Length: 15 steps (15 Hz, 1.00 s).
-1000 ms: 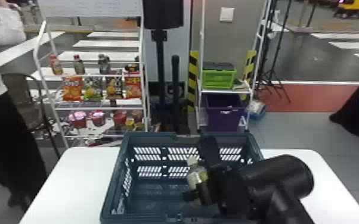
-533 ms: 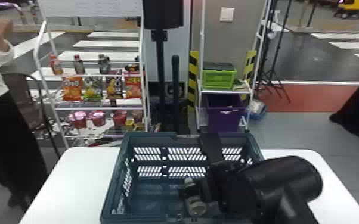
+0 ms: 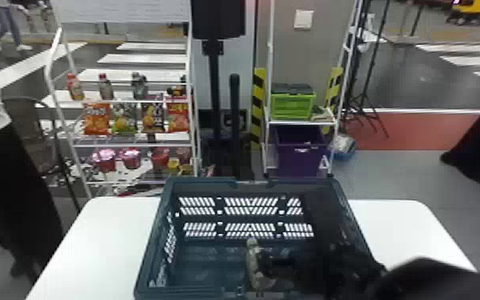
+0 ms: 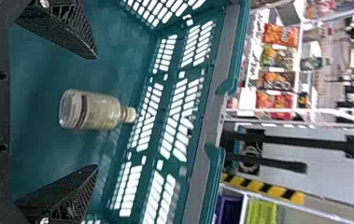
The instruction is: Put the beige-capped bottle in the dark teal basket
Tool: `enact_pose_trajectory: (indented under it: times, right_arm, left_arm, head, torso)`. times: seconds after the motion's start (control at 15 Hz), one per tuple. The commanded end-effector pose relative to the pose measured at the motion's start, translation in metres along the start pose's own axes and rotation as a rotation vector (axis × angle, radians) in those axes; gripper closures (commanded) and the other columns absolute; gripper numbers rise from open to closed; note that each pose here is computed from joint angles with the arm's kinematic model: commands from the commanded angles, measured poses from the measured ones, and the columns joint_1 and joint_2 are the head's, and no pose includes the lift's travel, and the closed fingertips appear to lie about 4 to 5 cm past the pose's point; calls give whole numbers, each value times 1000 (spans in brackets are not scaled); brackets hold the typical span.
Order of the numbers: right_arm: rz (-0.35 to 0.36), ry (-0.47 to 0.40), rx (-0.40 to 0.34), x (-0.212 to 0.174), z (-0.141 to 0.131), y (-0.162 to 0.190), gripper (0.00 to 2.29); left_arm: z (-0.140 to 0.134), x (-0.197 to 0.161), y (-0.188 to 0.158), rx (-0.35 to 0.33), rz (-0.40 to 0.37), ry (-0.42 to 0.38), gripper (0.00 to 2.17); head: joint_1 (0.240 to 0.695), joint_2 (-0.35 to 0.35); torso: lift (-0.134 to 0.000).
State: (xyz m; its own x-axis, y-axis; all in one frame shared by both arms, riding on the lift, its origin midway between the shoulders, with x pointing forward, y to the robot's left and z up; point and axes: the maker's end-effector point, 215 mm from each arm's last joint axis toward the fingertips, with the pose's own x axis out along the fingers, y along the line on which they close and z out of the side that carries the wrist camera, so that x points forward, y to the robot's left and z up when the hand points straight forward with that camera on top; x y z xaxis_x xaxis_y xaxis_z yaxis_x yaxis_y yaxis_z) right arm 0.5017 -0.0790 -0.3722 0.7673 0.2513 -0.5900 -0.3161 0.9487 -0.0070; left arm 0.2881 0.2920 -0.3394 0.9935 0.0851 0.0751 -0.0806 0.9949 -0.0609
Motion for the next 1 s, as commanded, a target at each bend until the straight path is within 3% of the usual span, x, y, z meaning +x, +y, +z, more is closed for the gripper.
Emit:
enact_pose_trajectory:
  times: [0.0, 0.4, 0.93]
  right_arm:
    - [-45, -89, 27, -29, -13, -27, 46]
    - [-131, -339, 116, -94, -43, -72, 46]
    - [-171, -549, 163, -147, -78, -73, 49]
  left_arm:
    - [3, 1, -2, -3, -2, -4, 157]
    - [3, 3, -5, -1, -8, 2, 157]
    - [6, 5, -9, 1, -14, -4, 157]
  head:
    - [499, 0]
    - [499, 0]
    - [499, 0]
  torso:
    - [0]
    - [0]
    - [0]
